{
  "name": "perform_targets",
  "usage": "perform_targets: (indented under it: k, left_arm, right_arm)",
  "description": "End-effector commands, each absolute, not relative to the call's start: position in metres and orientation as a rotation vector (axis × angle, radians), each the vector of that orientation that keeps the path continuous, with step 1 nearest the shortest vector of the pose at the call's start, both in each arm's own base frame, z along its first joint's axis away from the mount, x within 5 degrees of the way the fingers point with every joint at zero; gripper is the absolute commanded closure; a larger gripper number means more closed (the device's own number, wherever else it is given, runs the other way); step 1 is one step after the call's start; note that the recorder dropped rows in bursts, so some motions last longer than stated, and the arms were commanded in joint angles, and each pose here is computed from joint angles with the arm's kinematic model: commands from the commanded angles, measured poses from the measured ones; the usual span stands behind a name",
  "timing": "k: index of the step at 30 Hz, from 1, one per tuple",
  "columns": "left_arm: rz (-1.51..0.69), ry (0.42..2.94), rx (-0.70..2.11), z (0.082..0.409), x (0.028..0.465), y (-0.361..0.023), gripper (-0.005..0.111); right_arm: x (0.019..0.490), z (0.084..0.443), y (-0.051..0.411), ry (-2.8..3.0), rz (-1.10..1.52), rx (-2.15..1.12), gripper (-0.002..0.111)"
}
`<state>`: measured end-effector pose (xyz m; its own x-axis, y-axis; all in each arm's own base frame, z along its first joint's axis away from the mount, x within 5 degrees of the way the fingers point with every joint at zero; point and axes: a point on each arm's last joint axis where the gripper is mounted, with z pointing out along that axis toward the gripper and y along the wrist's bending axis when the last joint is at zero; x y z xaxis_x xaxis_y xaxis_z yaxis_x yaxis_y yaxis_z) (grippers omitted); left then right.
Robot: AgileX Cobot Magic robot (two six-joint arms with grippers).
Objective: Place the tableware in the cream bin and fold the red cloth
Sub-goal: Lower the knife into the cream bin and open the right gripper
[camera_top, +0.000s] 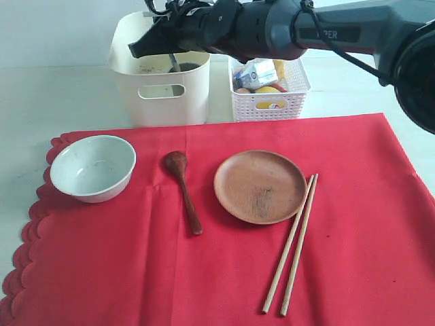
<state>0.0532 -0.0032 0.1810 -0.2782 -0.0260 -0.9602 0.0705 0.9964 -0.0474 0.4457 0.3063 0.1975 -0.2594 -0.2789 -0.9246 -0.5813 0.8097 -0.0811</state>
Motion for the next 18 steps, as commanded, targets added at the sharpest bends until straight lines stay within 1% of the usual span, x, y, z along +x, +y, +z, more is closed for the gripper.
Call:
perform_targets:
  k: [1,9,11,17,18]
  left_arm:
    - [-0.103,1.839,0.022,0.181,0.053,-0.003,0.107]
    - [-0.103,1.839,0.022,0.181,0.053,-0.003,0.107]
    - [-0.103,1.839,0.022,0.181,0.053,-0.003,0.107]
    - [-0.103,1.839,0.022,0.181,0.053,-0.003,0.107]
    - [-0.103,1.839,0.022,0.181,0.053,-0.003,0.107]
  right_arm:
    - [0.449,0.191,0.307,1.848,0.319,-0.622,0.108]
    - [0.455,0.171,0.306,1.851,0.281,-0.599,0.107]
    - [0.456,0.170,0.305,1.840,0.270,-0.586,0.102]
    - [0.457,0.169,0.305,1.835,0.263,-0.578,0.075]
    - [0.456,0.168,0.305,1.839,0.266,-0.582,0.072]
